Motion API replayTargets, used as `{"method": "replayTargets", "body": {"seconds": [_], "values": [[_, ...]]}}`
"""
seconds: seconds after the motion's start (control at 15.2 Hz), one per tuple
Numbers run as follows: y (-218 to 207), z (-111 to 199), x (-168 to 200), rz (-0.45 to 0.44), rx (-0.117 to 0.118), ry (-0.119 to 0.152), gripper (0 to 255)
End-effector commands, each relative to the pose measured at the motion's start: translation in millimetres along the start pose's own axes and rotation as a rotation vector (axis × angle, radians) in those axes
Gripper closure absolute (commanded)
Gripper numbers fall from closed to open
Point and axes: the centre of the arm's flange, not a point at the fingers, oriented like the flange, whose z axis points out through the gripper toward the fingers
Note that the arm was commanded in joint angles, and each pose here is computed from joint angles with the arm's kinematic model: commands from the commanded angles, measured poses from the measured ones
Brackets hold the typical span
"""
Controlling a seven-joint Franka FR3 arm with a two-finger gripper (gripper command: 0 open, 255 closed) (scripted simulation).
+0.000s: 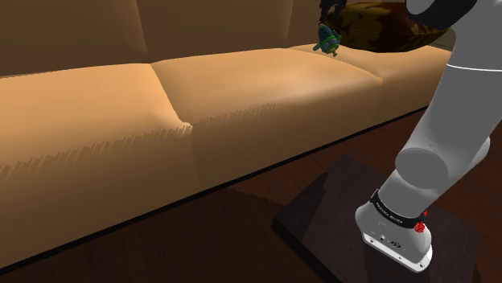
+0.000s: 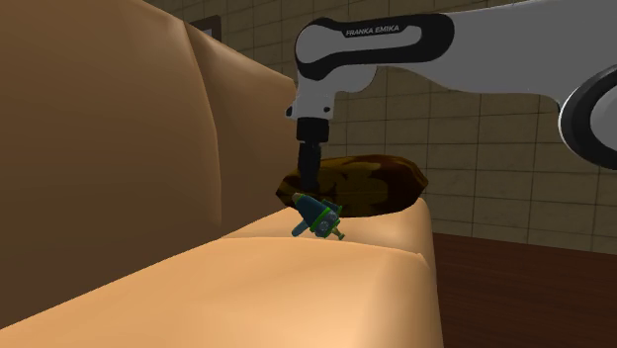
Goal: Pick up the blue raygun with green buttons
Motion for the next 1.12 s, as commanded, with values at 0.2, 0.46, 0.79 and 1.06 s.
{"method": "replayTargets", "body": {"seconds": [0.2,0.46,0.79,1.06], "values": [[3.8,23.0,0.8,-0.001,0.000,0.001,0],[4.5,31.1,0.4,-0.001,0.000,0.001,255],[4.0,30.9,0.3,-0.001,0.000,0.001,255],[4.1,31.3,0.3,-0.001,0.000,0.001,255]]}}
